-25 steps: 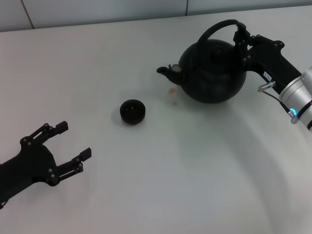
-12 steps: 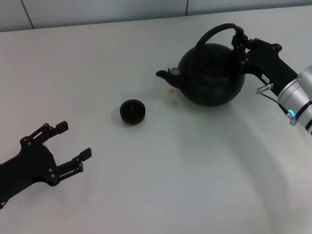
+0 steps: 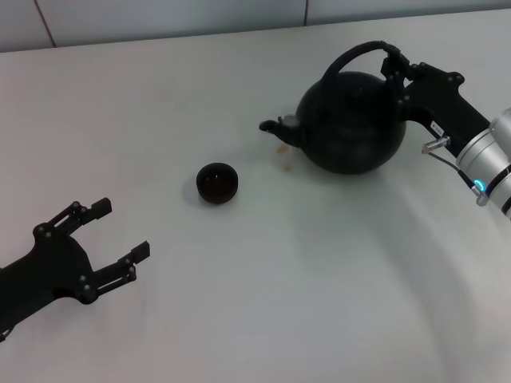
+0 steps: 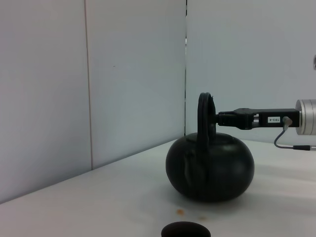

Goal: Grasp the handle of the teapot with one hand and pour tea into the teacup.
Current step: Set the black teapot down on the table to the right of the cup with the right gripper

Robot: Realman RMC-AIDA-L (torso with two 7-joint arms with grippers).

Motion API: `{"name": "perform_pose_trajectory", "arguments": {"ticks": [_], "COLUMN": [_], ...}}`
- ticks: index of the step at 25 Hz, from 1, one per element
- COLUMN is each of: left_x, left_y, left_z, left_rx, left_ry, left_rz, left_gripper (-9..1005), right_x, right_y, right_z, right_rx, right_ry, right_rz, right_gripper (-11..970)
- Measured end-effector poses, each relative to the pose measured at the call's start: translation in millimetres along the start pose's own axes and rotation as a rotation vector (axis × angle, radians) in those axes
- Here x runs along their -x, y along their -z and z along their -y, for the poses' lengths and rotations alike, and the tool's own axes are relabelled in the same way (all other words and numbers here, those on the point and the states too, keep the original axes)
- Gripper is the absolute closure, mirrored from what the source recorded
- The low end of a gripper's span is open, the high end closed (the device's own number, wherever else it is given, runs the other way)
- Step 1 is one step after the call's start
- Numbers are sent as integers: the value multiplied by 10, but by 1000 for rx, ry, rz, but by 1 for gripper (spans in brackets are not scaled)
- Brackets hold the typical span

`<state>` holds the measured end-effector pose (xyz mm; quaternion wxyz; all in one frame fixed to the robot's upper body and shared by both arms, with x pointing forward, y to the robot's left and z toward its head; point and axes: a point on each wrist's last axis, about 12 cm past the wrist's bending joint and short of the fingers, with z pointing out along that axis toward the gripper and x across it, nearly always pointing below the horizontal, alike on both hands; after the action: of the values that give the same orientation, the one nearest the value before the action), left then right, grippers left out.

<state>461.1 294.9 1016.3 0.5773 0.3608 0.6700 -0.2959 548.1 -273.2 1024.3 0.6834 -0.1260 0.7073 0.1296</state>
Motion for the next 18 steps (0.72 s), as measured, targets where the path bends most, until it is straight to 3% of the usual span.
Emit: {"name": "perform_pose_trajectory", "arguments": {"ticks": [8, 11, 16, 18], "left_x": [6, 6, 10, 11], "left_y": [0, 0, -2, -3], "left_z": [-9, -9, -13, -14], "left_rx": [8, 8, 9, 10], "left_ry": [3, 4, 4, 5], "left_rz": [5, 6, 7, 8], "left_gripper": [137, 137, 137, 137], "right_x": [-17, -18, -15, -13], "right_y": [13, 21, 28, 28], "right_z": [21, 23, 23, 22], "right_rx": [-10, -12, -11, -10], "right_ry": [2, 1, 6, 6], "right_rz": [-13, -11, -5, -4], "right_gripper": [852, 641, 406, 377]}}
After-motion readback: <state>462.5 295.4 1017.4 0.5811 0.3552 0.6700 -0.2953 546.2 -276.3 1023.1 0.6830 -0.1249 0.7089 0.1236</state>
